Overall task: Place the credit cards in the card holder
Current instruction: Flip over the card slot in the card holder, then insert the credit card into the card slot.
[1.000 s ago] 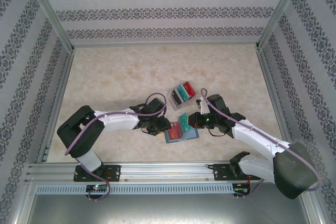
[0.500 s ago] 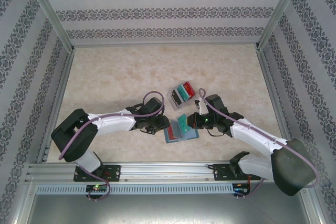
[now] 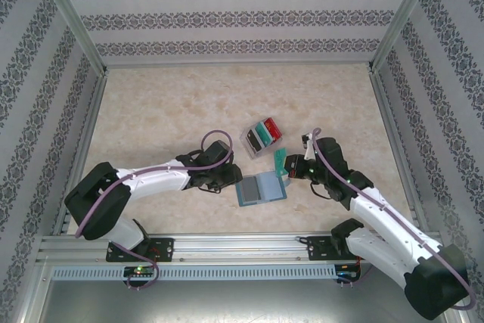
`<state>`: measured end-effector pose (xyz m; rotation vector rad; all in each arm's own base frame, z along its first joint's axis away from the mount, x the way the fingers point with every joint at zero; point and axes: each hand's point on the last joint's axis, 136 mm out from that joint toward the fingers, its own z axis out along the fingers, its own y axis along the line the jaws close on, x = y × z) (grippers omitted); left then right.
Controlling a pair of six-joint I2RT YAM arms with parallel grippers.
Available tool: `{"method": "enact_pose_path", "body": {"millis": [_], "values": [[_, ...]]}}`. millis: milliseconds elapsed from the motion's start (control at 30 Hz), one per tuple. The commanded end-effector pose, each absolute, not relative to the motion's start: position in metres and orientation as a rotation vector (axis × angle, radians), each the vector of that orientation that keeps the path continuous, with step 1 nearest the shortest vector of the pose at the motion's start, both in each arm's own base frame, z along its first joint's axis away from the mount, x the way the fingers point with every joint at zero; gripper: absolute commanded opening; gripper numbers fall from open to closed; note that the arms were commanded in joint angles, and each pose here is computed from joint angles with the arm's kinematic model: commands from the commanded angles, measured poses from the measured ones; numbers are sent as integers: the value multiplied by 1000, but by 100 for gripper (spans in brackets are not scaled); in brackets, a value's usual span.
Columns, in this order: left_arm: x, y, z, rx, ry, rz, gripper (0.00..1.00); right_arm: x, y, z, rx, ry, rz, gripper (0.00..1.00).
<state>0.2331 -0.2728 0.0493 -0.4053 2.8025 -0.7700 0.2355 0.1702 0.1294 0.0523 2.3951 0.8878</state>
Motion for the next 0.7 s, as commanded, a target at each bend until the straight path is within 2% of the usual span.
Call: {"method": "enact_pose_path", "body": {"millis": [0,367,667], "values": [[228,-281,42,-353,2820,-793,46,222,206,122,-40,2440,1122,0],[223,-293,27,-332,2882,-813,40,214,222,69,2,2544,1207,0],[223,-294,23,-328,2897,-802,38,203,211,30,48,2631,1140,0]]}}
